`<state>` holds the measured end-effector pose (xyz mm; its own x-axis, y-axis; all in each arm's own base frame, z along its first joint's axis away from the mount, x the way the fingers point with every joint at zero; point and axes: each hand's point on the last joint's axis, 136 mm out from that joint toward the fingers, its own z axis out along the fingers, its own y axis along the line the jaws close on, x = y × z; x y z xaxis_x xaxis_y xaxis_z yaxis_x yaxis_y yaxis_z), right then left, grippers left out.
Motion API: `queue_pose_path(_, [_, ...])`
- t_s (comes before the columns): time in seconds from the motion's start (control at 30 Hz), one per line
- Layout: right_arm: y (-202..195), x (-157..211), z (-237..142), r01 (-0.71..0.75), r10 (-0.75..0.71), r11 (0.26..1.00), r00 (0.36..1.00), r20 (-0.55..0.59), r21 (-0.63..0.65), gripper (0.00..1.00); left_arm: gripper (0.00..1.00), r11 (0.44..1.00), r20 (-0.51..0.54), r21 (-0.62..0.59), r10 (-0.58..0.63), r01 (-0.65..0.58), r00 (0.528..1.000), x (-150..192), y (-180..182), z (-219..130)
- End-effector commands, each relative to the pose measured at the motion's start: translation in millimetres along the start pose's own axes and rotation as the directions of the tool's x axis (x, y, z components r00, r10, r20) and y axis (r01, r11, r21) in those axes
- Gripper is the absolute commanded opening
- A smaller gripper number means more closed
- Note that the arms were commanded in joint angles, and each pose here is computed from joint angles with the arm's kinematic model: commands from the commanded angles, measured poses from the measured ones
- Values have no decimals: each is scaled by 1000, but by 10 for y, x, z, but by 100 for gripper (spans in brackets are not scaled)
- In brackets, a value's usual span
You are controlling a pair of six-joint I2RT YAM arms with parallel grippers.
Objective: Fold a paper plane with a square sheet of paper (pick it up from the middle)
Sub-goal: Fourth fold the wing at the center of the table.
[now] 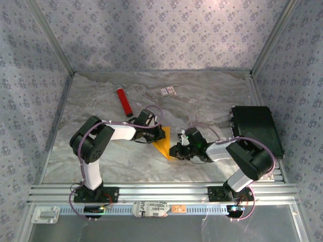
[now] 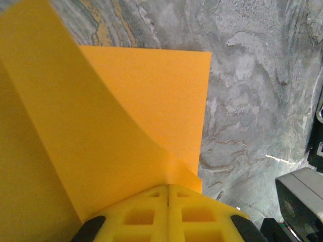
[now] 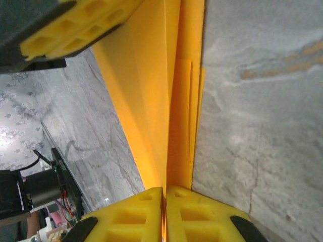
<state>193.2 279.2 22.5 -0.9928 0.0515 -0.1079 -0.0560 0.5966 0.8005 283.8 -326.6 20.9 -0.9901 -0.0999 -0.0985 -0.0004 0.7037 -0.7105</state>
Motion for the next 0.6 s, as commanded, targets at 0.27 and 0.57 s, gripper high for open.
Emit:
queue_pose_path(0.27, [-266,370,-37,-38,48,993,994,-95,108,6,5,997,-21,-70,-28,26,999,100,193,57])
queue_pose_path(0.57, [-233,369,-108,-32,41,992,996,-76,119,10,5,996,-14,-74,-40,39,999,113,230,57])
